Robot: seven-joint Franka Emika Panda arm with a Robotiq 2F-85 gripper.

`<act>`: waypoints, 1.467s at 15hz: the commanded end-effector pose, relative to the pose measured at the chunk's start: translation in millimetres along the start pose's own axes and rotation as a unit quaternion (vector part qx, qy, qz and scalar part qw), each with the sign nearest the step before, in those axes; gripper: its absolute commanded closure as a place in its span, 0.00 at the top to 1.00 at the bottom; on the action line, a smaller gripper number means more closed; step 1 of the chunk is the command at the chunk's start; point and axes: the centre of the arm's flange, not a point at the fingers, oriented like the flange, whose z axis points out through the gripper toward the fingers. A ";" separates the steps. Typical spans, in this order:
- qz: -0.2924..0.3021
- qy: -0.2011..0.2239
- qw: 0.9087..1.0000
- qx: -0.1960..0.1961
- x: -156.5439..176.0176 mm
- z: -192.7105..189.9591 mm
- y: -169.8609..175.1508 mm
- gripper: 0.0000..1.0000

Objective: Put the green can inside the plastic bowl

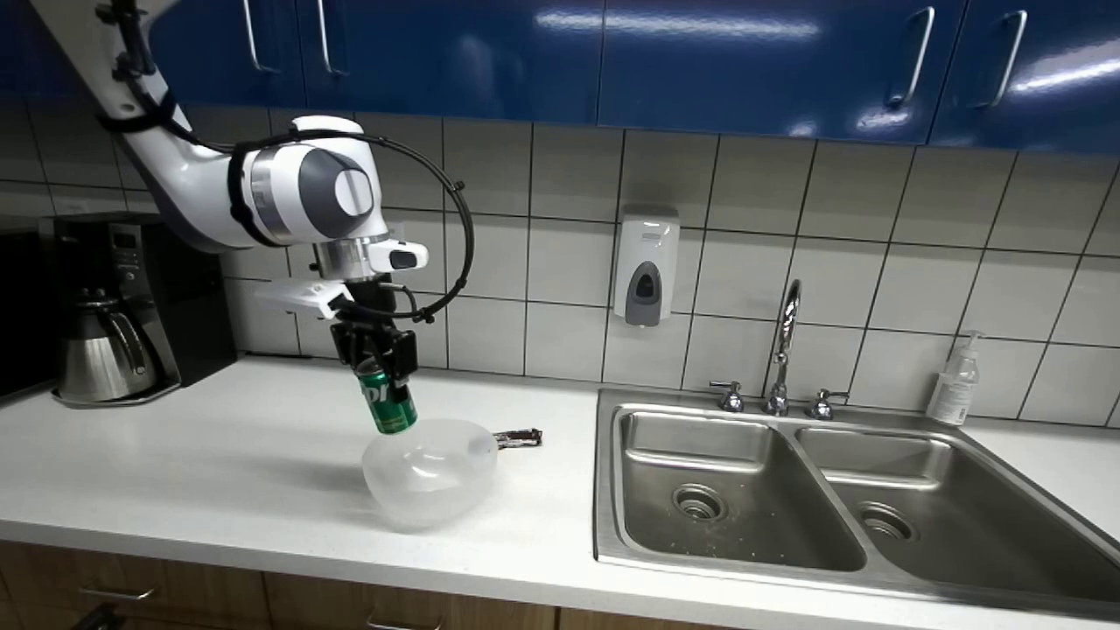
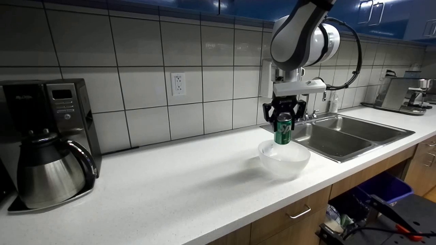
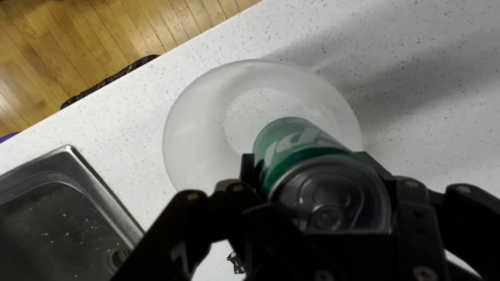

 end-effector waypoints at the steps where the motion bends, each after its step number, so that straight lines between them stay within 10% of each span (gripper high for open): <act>1: 0.035 0.026 0.999 0.002 -2.6 7.1 10.7 0.39; 22: 0.156 0.048 0.986 0.046 28.8 93.9 35.0 0.39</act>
